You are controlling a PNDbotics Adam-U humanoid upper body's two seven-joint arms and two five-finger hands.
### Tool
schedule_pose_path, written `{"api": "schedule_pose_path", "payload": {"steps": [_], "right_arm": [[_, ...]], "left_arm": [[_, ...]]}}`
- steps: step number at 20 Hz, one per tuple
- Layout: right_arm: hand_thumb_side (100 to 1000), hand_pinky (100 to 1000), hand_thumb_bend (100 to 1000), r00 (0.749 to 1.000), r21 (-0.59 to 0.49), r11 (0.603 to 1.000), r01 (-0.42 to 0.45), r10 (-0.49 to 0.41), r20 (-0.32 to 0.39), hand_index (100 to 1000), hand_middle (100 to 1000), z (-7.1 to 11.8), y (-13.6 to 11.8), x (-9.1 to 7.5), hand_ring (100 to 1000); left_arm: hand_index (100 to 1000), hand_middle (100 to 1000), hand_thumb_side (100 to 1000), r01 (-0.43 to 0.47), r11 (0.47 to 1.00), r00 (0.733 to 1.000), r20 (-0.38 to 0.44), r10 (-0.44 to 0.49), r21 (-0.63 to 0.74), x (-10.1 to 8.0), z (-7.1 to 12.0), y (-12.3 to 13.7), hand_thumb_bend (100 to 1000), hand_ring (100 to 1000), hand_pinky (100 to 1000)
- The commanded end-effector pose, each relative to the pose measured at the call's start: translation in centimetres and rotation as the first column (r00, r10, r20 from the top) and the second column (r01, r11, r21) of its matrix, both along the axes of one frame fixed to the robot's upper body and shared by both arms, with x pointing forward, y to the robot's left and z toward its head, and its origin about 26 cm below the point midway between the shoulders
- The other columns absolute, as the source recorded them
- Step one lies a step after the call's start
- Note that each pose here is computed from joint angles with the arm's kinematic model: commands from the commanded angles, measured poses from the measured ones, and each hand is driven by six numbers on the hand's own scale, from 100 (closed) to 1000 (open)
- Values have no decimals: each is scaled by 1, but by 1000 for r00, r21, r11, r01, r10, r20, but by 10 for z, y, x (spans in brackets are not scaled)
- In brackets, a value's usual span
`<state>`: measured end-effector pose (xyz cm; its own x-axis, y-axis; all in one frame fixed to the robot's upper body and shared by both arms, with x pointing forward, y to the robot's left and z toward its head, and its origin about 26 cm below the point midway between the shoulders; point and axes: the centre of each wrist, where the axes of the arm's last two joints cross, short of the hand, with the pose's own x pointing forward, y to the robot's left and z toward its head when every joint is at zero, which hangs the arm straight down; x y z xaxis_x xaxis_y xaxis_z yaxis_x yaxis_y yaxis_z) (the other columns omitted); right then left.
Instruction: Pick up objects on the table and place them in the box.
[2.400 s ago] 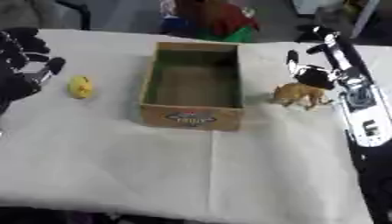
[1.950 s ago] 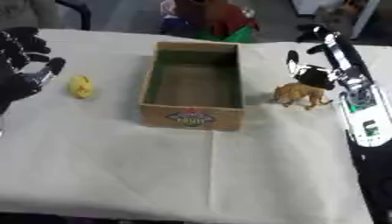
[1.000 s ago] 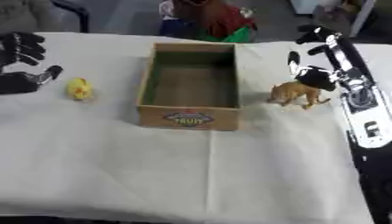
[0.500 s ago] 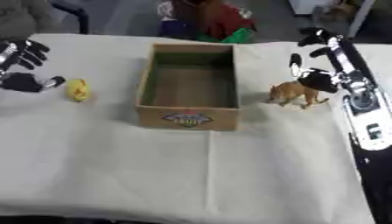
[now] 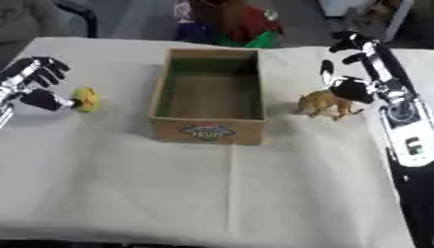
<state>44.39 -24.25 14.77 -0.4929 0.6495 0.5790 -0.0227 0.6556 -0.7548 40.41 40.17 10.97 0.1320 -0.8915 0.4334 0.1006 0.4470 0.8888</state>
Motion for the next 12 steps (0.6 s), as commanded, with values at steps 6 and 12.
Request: {"api": "schedule_pose_path", "payload": {"steps": [6,12], "right_arm": [[100,716,100,1000,2,1000,-10,10,26,878,671,10,1,2,842],[100,716,100,1000,4,1000,-14,14,24,878,671,10,3,2,842]], "left_arm": [[766,596,100,-36,999,999,23,36,20,10,-3,-4,638,633,666],[720,544,100,-60,998,997,44,59,24,15,-7,-9,567,601,648]]}}
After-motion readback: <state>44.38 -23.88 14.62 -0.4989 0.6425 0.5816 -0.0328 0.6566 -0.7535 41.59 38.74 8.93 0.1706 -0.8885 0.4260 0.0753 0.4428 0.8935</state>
